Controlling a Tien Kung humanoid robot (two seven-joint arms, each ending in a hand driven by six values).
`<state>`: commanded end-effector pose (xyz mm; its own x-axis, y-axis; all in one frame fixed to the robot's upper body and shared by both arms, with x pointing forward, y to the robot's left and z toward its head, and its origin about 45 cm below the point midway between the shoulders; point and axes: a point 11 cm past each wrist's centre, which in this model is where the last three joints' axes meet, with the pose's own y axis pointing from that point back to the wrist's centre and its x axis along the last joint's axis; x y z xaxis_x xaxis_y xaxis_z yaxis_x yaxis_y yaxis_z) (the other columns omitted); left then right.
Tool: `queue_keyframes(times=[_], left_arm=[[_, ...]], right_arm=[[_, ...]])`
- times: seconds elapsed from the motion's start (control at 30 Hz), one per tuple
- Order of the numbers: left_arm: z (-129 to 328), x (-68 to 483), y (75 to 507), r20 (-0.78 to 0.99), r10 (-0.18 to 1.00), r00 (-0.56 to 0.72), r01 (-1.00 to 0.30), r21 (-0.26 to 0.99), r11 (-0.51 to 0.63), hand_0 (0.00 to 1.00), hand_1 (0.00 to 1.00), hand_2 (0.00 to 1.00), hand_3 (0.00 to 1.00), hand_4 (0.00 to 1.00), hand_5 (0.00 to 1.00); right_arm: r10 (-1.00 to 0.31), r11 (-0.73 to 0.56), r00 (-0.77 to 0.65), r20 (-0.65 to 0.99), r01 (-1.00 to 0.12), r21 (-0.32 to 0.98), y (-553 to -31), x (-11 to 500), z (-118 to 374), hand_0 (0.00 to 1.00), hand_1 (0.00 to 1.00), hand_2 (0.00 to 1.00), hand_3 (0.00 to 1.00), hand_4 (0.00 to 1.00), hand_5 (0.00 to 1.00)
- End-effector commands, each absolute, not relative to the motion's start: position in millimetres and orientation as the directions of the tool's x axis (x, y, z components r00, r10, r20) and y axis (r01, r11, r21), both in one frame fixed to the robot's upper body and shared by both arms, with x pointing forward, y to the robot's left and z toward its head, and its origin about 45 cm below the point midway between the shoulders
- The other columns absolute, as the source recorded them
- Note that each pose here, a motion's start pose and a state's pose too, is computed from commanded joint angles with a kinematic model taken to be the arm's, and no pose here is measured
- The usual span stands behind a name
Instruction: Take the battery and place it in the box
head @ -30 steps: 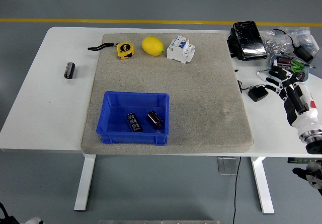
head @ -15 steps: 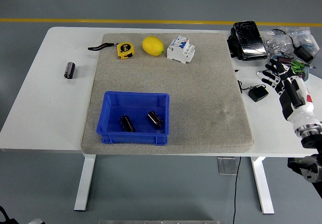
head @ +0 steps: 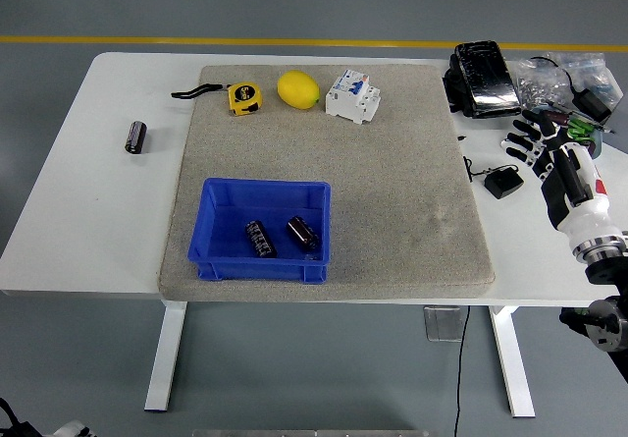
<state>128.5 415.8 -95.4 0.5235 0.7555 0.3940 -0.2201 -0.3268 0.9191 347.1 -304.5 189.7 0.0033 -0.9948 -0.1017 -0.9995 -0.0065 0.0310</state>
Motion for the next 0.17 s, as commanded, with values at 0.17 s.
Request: queue_keyframes(times=[0.17], left_arm=[[-95.3,128.4,416.4,0.395,0.756,0.522,-0.219,0.919,-0.328,0.739,0.714,0.752,0.617,0.636,0.535]], right_arm=[[-0.995,-0.012,0.008,-0.099,-0.999,0.041,-301.9,347.2,187.9,0.781,0.771,0.789,0.799,0.998,0.803]])
